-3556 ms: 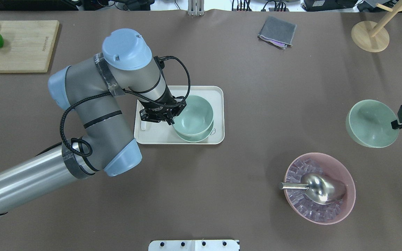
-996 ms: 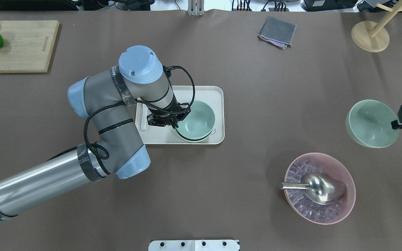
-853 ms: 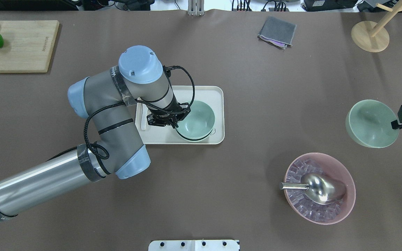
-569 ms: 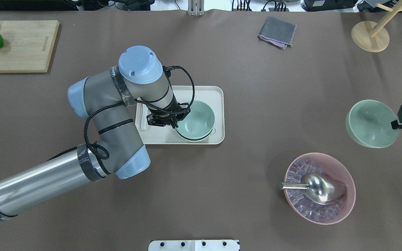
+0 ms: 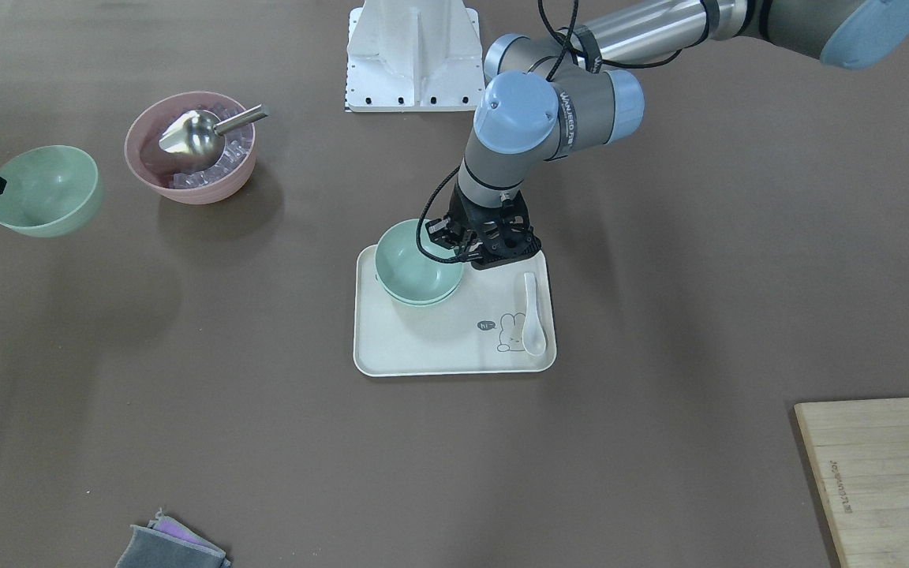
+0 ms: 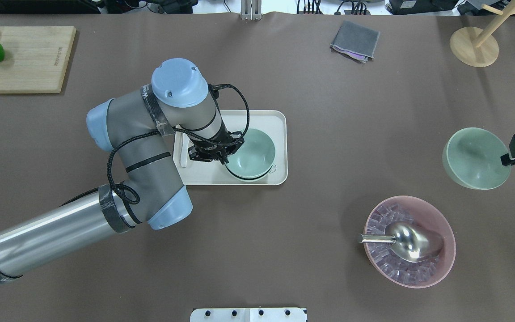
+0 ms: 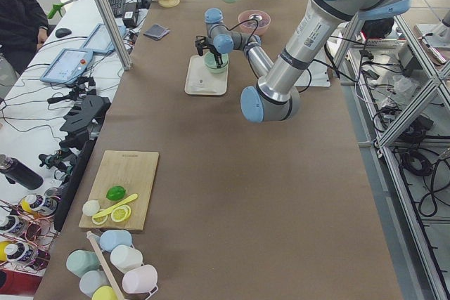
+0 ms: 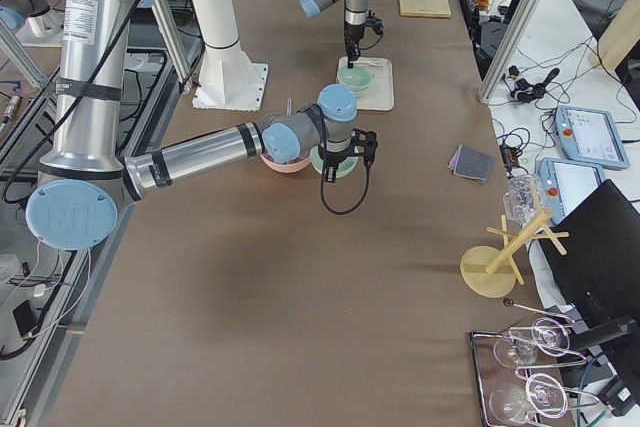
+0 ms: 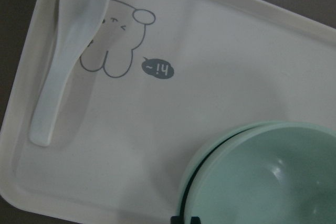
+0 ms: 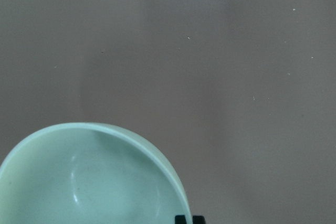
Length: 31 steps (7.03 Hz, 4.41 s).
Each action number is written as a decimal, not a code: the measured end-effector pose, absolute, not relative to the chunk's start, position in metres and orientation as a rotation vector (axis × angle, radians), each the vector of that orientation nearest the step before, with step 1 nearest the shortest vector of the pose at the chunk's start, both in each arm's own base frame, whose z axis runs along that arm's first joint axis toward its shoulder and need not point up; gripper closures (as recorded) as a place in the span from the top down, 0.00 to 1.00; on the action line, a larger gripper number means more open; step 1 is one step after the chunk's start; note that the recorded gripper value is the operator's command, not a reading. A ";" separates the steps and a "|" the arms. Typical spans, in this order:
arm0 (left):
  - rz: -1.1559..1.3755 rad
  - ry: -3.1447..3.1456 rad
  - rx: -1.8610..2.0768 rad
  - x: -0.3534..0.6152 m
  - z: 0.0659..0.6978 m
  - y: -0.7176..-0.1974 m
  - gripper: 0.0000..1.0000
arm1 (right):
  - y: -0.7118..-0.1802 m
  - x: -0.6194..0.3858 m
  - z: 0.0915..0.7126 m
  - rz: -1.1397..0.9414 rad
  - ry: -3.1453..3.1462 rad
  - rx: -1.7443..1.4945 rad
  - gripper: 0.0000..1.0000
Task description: Stack green bowls together
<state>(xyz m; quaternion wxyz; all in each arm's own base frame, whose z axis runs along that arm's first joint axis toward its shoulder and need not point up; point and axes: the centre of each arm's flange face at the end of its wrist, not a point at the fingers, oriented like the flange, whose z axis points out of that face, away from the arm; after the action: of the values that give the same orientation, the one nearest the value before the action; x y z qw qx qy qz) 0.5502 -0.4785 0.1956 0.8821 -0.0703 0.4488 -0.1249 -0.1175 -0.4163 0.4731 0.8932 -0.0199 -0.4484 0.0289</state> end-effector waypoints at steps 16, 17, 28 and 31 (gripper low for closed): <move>-0.256 0.971 -0.099 0.550 0.196 -0.479 0.98 | -0.416 -0.117 0.473 0.060 -0.931 -0.043 0.00; -0.253 0.986 -0.088 0.542 0.191 -0.478 0.98 | -0.417 -0.117 0.471 0.059 -0.939 -0.043 0.00; -0.090 0.858 0.087 0.312 0.278 -0.491 0.98 | -0.494 -0.416 0.174 0.006 -0.906 -0.074 0.00; -0.093 0.854 0.085 0.313 0.280 -0.493 0.98 | -0.495 -0.482 0.183 -0.001 -0.905 -0.074 0.00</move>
<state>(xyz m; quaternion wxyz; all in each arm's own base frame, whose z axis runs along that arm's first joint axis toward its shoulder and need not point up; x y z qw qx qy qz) 0.3125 -0.4929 0.2804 0.9082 0.0411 0.4140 -0.0450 -0.4823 -0.4955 0.1831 0.8987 -0.0358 -0.4372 -0.0003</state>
